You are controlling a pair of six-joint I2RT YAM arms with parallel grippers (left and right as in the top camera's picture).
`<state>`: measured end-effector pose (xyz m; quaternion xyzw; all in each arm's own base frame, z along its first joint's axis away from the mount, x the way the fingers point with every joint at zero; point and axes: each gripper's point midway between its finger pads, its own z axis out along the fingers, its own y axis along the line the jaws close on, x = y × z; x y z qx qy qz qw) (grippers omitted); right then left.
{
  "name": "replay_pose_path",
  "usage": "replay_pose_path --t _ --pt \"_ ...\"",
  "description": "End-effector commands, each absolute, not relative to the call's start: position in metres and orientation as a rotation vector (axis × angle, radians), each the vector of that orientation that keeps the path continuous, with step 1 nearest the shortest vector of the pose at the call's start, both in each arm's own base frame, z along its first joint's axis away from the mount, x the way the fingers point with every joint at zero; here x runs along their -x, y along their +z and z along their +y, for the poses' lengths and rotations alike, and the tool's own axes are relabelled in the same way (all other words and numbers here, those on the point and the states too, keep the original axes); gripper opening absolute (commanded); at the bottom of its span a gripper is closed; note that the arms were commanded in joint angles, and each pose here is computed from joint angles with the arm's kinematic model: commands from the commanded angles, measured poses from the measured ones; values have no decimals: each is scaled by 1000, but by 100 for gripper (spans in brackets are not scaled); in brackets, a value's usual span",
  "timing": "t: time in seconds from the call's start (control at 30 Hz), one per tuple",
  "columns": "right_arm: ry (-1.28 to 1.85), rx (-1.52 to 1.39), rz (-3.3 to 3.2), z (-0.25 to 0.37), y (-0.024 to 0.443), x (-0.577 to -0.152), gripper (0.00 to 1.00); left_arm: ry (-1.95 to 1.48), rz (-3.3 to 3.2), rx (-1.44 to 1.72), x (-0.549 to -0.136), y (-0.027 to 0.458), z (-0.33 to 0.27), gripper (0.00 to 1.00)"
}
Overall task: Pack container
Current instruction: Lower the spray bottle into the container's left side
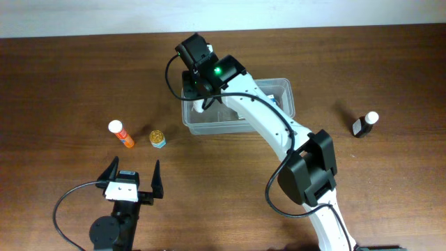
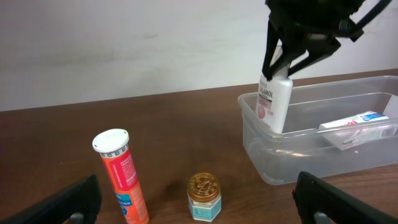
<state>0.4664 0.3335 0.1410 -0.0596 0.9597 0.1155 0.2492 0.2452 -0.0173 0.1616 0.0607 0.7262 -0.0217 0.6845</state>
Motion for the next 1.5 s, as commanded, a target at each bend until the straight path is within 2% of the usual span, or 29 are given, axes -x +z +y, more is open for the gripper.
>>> replay_pose_path --t 0.0,1.07,1.47 --pt "285 151 2617 332 132 -466 20 -49 1624 -155 -245 161 -19 100" --pt "291 173 2612 341 123 -462 21 -49 1624 -155 -245 161 -19 100" --pt "264 173 2629 337 98 -459 22 -49 1624 -155 -245 161 -19 100"
